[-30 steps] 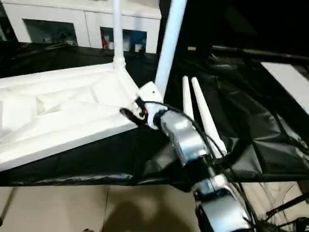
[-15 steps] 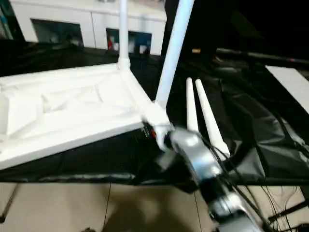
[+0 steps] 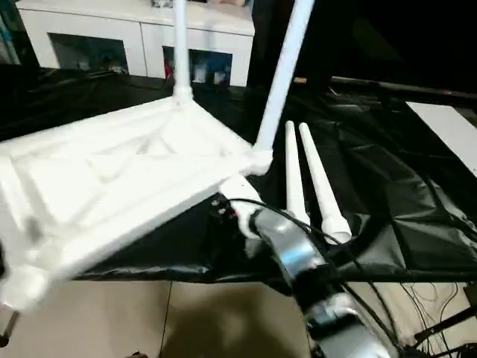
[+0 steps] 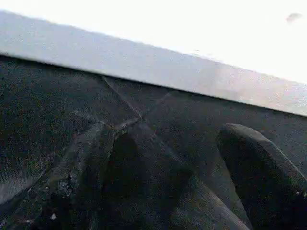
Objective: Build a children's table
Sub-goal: Rotate table base
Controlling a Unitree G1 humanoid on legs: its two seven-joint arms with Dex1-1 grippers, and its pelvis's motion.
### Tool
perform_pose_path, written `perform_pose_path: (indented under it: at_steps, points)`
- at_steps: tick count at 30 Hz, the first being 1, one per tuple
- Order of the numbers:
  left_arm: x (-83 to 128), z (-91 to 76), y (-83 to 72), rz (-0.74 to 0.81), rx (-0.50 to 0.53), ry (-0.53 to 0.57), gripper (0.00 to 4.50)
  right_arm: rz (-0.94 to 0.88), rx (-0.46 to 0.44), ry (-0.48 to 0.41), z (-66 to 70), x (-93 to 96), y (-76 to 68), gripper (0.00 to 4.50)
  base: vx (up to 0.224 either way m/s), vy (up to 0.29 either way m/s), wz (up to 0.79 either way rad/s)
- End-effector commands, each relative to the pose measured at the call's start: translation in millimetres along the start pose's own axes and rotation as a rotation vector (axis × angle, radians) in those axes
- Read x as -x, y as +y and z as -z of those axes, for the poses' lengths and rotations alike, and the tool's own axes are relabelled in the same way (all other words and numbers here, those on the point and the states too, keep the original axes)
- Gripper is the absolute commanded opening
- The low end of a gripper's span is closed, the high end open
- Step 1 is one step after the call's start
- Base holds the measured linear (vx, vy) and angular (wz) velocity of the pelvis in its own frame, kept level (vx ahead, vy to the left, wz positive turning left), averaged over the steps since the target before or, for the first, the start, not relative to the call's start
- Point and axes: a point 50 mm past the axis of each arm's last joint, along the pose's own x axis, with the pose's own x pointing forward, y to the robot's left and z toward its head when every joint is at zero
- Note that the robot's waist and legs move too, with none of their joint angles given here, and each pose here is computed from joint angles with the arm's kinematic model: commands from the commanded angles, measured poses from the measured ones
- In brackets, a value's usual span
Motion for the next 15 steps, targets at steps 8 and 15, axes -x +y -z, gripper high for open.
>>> perform_pose_path:
  at_steps: [8, 15]
  points:
    - [-13.7, -33.8, -47.8, 0.257, -0.079, -0.118, 4.42, 0.022, -0.021, -0.031, -9.5, -12.9, -2.4, 3.79, 0.0, 0.0, 0.0]
    - [-24.1, -64.5, -69.6, 0.349, -0.124, -0.265, 4.42, -0.034, -0.022, -0.086, -20.6, -21.0, 6.4, 3.79, 0.0, 0.0, 0.0]
